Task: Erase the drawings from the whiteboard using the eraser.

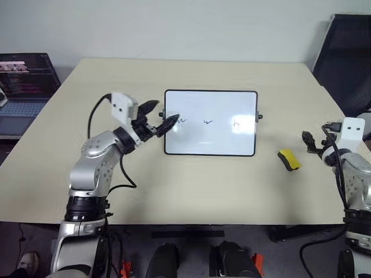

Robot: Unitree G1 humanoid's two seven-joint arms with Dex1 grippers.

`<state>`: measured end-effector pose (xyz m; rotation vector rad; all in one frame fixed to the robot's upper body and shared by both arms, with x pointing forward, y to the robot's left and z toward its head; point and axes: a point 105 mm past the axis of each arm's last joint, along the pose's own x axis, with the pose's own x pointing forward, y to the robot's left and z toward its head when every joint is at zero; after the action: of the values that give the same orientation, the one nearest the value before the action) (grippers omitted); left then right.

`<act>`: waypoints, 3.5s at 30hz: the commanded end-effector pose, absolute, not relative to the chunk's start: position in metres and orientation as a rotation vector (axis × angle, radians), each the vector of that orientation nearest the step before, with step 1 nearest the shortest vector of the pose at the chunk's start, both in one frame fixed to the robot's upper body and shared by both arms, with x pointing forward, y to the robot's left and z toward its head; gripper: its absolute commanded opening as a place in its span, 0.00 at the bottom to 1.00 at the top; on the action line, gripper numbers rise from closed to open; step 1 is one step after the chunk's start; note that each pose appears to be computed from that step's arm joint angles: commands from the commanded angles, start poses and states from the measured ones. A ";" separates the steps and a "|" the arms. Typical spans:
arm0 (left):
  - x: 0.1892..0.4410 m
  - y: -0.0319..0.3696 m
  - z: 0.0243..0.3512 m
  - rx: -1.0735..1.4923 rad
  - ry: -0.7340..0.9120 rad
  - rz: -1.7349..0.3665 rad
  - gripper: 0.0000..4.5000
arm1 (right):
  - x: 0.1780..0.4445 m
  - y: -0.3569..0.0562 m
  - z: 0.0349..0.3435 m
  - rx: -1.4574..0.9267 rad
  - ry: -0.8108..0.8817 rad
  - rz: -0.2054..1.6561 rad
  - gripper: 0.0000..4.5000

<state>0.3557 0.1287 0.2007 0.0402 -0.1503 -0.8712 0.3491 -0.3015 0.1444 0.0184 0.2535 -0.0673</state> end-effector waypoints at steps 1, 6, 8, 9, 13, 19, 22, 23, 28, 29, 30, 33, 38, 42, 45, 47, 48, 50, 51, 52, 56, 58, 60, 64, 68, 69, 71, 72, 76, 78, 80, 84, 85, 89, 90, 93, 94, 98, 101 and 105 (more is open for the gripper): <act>0.334 0.098 0.206 0.044 -0.155 -1.108 1.00 | 0.342 -0.282 0.161 0.028 0.269 0.041 0.99; 0.312 0.077 0.187 0.073 -0.072 -1.346 1.00 | 0.335 -0.271 0.157 0.068 0.328 0.110 0.99; 0.307 0.074 0.180 0.078 -0.052 -1.394 1.00 | 0.334 -0.268 0.153 0.129 0.347 0.123 0.99; 0.305 0.073 0.175 0.084 -0.038 -1.419 1.00 | 0.333 -0.266 0.148 0.121 0.362 0.133 0.99; 0.303 0.073 0.159 0.135 -0.007 -1.468 1.00 | 0.329 -0.264 0.133 0.081 0.405 0.154 0.99; 0.307 0.071 0.159 0.144 -0.031 -1.466 1.00 | 0.330 -0.265 0.126 0.057 0.417 0.161 0.99; 0.310 0.072 0.158 0.155 -0.041 -1.448 1.00 | 0.333 -0.265 0.122 0.055 0.418 0.164 0.99; 0.310 0.074 0.157 0.155 -0.040 -1.445 1.00 | 0.335 -0.265 0.122 0.052 0.418 0.167 0.99; 0.311 0.079 0.155 0.158 -0.037 -1.432 1.00 | 0.343 -0.263 0.119 0.053 0.418 0.182 0.99; 0.311 0.079 0.155 0.159 -0.037 -1.430 1.00 | 0.344 -0.263 0.118 0.054 0.420 0.183 0.99; 0.311 0.079 0.155 0.159 -0.037 -1.429 1.00 | 0.346 -0.264 0.117 0.053 0.421 0.184 0.99; 0.312 0.080 0.154 0.164 -0.036 -1.422 1.00 | 0.350 -0.266 0.116 0.050 0.422 0.185 0.99; 0.313 0.082 0.155 0.168 -0.041 -1.405 1.00 | 0.352 -0.267 0.118 0.049 0.417 0.189 0.99; 0.314 0.083 0.156 0.167 -0.043 -1.400 1.00 | 0.352 -0.267 0.116 0.051 0.421 0.191 0.99; 0.315 0.083 0.156 0.168 -0.043 -1.399 1.00 | 0.351 -0.268 0.115 0.051 0.426 0.190 0.99; 0.316 0.082 0.157 0.170 -0.044 -1.397 1.00 | 0.351 -0.270 0.114 0.051 0.430 0.185 0.90; 0.317 0.082 0.157 0.170 -0.045 -1.396 1.00 | 0.350 -0.270 0.113 0.062 0.434 0.183 0.86; 0.317 0.082 0.158 0.171 -0.047 -1.395 1.00 | 0.349 -0.270 0.112 0.070 0.438 0.180 0.70; 0.317 0.081 0.158 0.171 -0.048 -1.395 1.00 | 0.349 -0.270 0.111 0.069 0.441 0.180 0.62; 0.318 0.081 0.159 0.171 -0.050 -1.395 1.00 | 0.348 -0.270 0.110 0.068 0.442 0.180 0.54; 0.320 0.081 0.161 0.175 -0.055 -1.393 1.00 | 0.347 -0.270 0.107 0.066 0.449 0.179 0.24; 0.320 0.081 0.162 0.176 -0.057 -1.390 1.00 | 0.347 -0.270 0.107 0.067 0.449 0.181 0.20; 0.321 0.081 0.163 0.175 -0.059 -1.387 1.00 | 0.347 -0.270 0.107 0.068 0.449 0.181 0.20; 0.322 0.081 0.164 0.175 -0.061 -1.384 1.00 | 0.349 -0.271 0.108 0.071 0.444 0.179 0.20; 0.321 0.081 0.164 0.173 -0.060 -1.384 1.00 | 0.350 -0.271 0.109 0.071 0.439 0.177 0.20; 0.321 0.081 0.164 0.174 -0.061 -1.383 1.00 | 0.350 -0.272 0.111 0.057 0.433 0.170 0.20; 0.322 0.081 0.164 0.176 -0.064 -1.377 1.00 | 0.352 -0.274 0.116 0.027 0.406 0.149 0.20; 0.323 0.081 0.166 0.176 -0.072 -1.362 1.00 | 0.356 -0.274 0.127 -0.007 0.356 0.136 0.20; 0.341 0.082 0.174 0.211 -0.131 -1.199 1.00 | 0.370 -0.268 0.171 -0.141 0.161 0.090 0.20; 0.351 0.078 0.179 0.226 -0.173 -1.092 1.00 | 0.376 -0.253 0.196 -0.228 0.049 0.098 0.20; 0.355 0.075 0.183 0.233 -0.203 -1.023 1.00 | 0.378 -0.240 0.209 -0.280 -0.022 0.115 0.20; 0.356 0.066 0.178 0.227 -0.205 -0.948 1.00 | 0.382 -0.218 0.226 -0.316 -0.118 0.156 0.20; 0.356 0.064 0.174 0.224 -0.194 -0.937 1.00 | 0.384 -0.212 0.228 -0.320 -0.135 0.169 0.20; 0.355 0.057 0.160 0.214 -0.174 -0.883 1.00 | 0.392 -0.186 0.232 -0.306 -0.168 0.231 0.20; 0.355 0.056 0.159 0.208 -0.174 -0.876 1.00 | 0.393 -0.179 0.233 -0.309 -0.175 0.252 0.20; 0.354 0.054 0.154 0.201 -0.165 -0.866 1.00 | 0.399 -0.165 0.238 -0.307 -0.200 0.291 0.20; 0.354 0.054 0.154 0.199 -0.163 -0.865 1.00 | 0.400 -0.163 0.239 -0.306 -0.204 0.296 0.20; 0.353 0.057 0.149 0.219 -0.154 -0.858 1.00 | 0.407 -0.146 0.243 -0.293 -0.229 0.349 0.20; 0.353 0.060 0.150 0.215 -0.155 -0.846 1.00 | 0.407 -0.126 0.238 -0.289 -0.227 0.410 0.20; 0.358 0.066 0.156 0.212 -0.166 -0.810 1.00 | 0.406 -0.109 0.230 -0.277 -0.208 0.453 0.20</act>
<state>0.3578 0.0633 0.1336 0.1947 -0.0865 -0.8290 0.4082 -0.1115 0.2142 -0.2602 -0.1507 0.4504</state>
